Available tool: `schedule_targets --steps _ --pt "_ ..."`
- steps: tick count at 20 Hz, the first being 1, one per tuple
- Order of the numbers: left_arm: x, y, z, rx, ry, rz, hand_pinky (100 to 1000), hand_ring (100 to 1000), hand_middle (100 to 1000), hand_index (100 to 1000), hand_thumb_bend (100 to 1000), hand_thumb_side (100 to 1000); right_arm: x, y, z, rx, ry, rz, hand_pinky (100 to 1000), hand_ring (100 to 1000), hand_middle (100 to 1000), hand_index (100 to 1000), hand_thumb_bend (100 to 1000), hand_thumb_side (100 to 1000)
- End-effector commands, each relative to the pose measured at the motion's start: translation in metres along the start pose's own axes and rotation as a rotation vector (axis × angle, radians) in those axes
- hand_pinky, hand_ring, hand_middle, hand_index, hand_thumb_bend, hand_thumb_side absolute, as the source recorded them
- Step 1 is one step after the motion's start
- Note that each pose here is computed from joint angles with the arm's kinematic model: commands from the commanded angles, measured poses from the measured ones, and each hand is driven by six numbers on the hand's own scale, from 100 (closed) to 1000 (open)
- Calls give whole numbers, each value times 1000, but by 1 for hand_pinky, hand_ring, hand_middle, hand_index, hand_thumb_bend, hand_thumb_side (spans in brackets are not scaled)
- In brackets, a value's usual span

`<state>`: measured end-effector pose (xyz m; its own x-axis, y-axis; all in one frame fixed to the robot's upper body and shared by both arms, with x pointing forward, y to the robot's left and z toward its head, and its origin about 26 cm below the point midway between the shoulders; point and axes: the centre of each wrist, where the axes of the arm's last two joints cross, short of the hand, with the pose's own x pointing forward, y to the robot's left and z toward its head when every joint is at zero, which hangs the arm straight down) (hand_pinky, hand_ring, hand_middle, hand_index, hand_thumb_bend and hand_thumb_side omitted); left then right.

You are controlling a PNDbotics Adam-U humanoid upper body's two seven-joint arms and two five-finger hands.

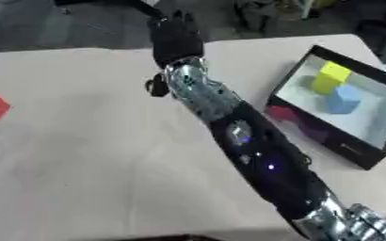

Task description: Pick up the objects with one hand, pass them to the other hand, and then place them into the box on the other side of the table.

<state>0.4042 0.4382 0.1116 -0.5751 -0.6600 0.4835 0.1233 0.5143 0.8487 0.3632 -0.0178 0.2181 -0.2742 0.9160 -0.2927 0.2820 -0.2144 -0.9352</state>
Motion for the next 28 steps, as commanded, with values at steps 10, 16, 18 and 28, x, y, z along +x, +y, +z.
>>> schedule_targets --steps 10,16,18,28 --pt "84 -9 -116 -330 -233 589 628 413 373 453 100 344 23 -44 22 -66 -194 36 1000 889 909 989 504 343" --pt "96 -30 -134 -407 -247 542 632 418 377 457 100 320 32 -53 27 -90 -233 39 1000 925 944 993 519 341" --pt "99 -35 -140 -422 -263 522 634 421 378 459 100 317 35 -55 28 -88 -252 26 1000 929 949 995 557 357" --pt "118 -46 -163 -457 -351 449 638 425 382 461 100 318 47 -58 31 -7 -324 -101 968 894 902 996 485 178"
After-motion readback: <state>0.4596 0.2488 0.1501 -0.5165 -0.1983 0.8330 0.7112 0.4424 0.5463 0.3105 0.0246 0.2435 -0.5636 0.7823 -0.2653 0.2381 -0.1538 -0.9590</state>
